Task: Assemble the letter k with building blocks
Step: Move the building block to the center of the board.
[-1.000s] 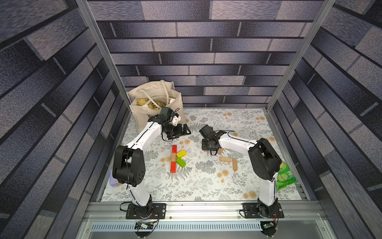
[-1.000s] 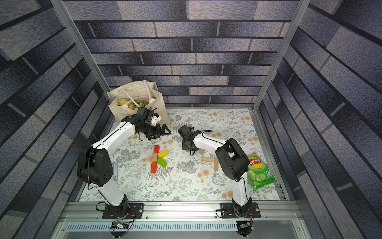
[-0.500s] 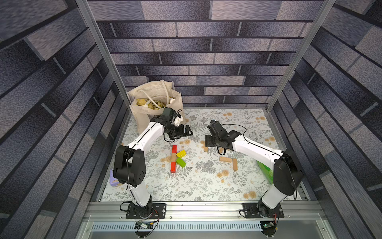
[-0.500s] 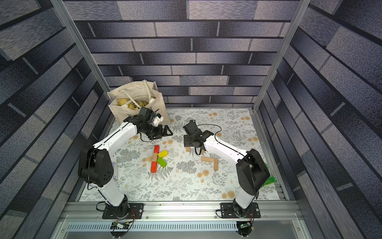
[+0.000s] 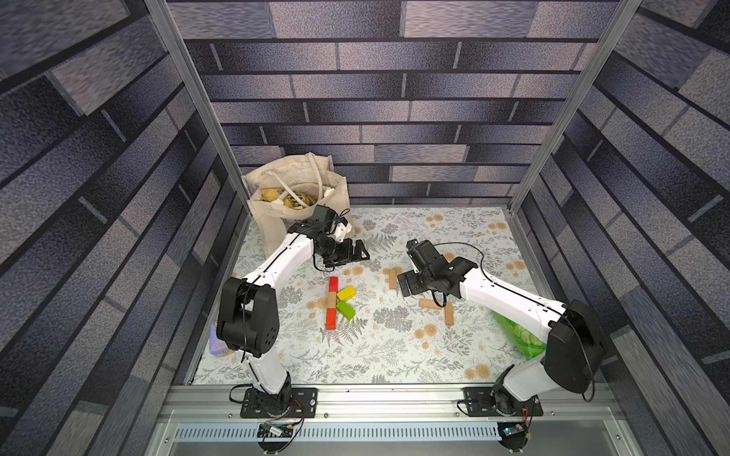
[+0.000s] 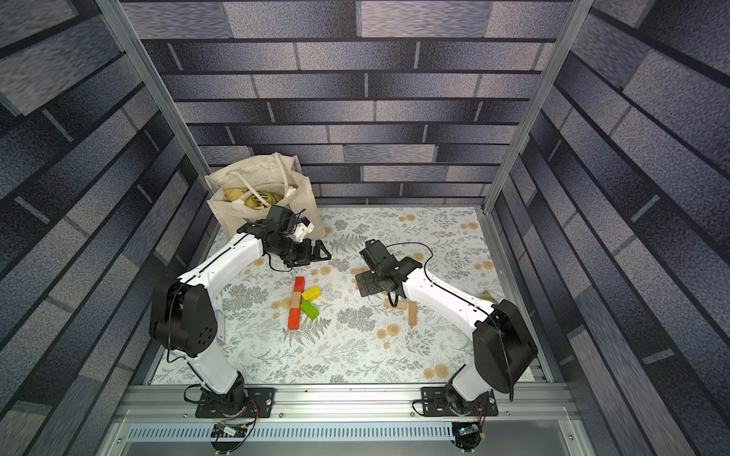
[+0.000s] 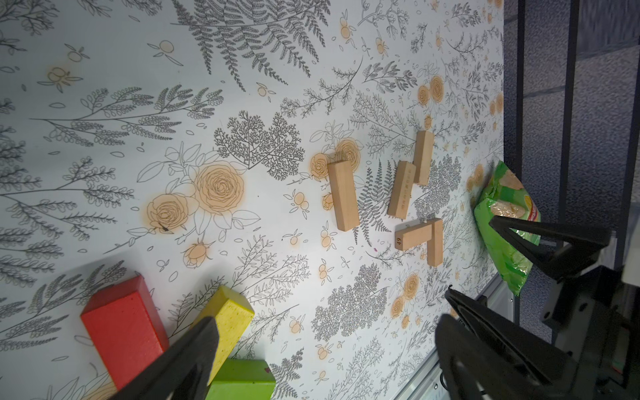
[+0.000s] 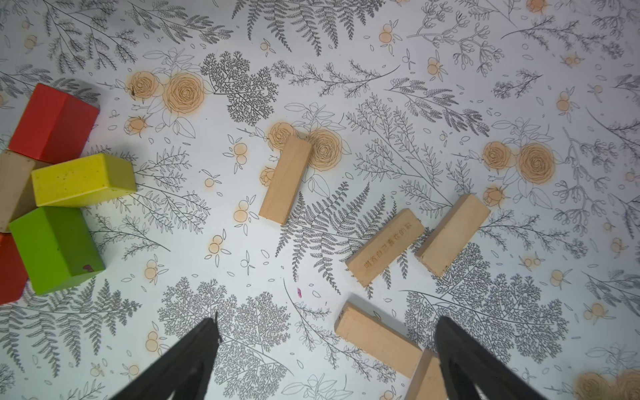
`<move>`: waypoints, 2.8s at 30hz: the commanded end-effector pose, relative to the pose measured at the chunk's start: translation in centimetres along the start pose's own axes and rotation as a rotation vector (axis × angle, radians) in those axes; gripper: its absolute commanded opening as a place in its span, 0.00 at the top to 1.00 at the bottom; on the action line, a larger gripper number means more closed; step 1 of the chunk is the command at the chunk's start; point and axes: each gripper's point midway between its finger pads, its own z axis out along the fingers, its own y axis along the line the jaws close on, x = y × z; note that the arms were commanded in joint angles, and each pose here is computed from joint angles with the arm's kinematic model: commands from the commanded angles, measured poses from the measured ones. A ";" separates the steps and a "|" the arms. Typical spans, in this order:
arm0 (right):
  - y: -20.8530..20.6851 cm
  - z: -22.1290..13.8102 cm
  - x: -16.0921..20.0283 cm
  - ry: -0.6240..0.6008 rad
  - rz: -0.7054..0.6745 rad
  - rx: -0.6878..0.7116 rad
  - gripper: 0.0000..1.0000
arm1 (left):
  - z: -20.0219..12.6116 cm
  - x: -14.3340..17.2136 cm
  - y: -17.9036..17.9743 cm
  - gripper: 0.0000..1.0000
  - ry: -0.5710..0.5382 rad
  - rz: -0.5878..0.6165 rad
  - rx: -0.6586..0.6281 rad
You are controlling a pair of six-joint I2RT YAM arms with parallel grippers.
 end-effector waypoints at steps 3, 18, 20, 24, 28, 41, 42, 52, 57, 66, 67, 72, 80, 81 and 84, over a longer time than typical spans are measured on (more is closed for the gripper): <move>-1.5 -1.1 2.2 0.061 -0.082 0.063 0.01 | -2.0 -0.8 -1.5 0.00 -0.046 0.043 0.013; -1.3 0.7 7.8 0.277 -0.215 0.015 0.12 | -1.6 -0.8 -0.9 0.00 -0.035 0.023 0.017; -0.9 0.6 8.4 0.303 -0.229 -0.020 0.13 | -1.6 -0.8 -1.0 0.00 -0.035 0.022 0.022; -1.0 0.5 9.1 0.333 -0.252 -0.021 0.16 | -1.6 -0.8 -1.1 0.00 -0.035 0.024 0.026; -2.2 1.2 10.1 0.393 -0.289 0.038 0.17 | -1.5 -0.8 -1.0 0.00 -0.032 0.021 0.025; -3.5 4.1 9.7 0.420 -0.256 0.111 0.17 | -1.6 -1.0 -1.0 0.00 -0.036 0.012 0.037; -3.8 4.4 9.9 0.429 -0.253 0.125 0.17 | -1.6 -1.0 -1.0 0.00 -0.037 0.011 0.037; -4.2 6.4 10.2 0.444 -0.245 0.141 0.17 | -1.5 -0.9 -1.0 0.00 -0.031 0.014 0.045; -4.6 6.7 10.1 0.433 -0.244 0.154 0.17 | -1.0 -0.6 -1.2 0.00 -0.002 0.003 0.066; -4.5 7.7 11.1 0.469 -0.239 0.142 0.18 | -0.5 0.7 -3.0 0.00 0.070 -0.005 0.133; -4.5 7.7 11.2 0.475 -0.239 0.142 0.19 | -0.2 1.2 -3.5 0.00 0.095 0.004 0.141; -4.5 7.6 11.5 0.485 -0.236 0.138 0.20 | 1.1 3.9 -4.7 0.00 0.231 0.024 0.143; -4.2 8.0 12.0 0.519 -0.231 0.116 0.28 | 1.0 3.9 -4.5 0.00 0.223 0.034 0.115; -4.1 8.1 12.0 0.525 -0.229 0.109 0.29 | 1.0 3.9 -4.5 0.00 0.223 0.034 0.115; -3.7 8.2 12.0 0.542 -0.222 0.087 0.36 | 1.1 3.8 -4.4 0.00 0.223 0.032 0.113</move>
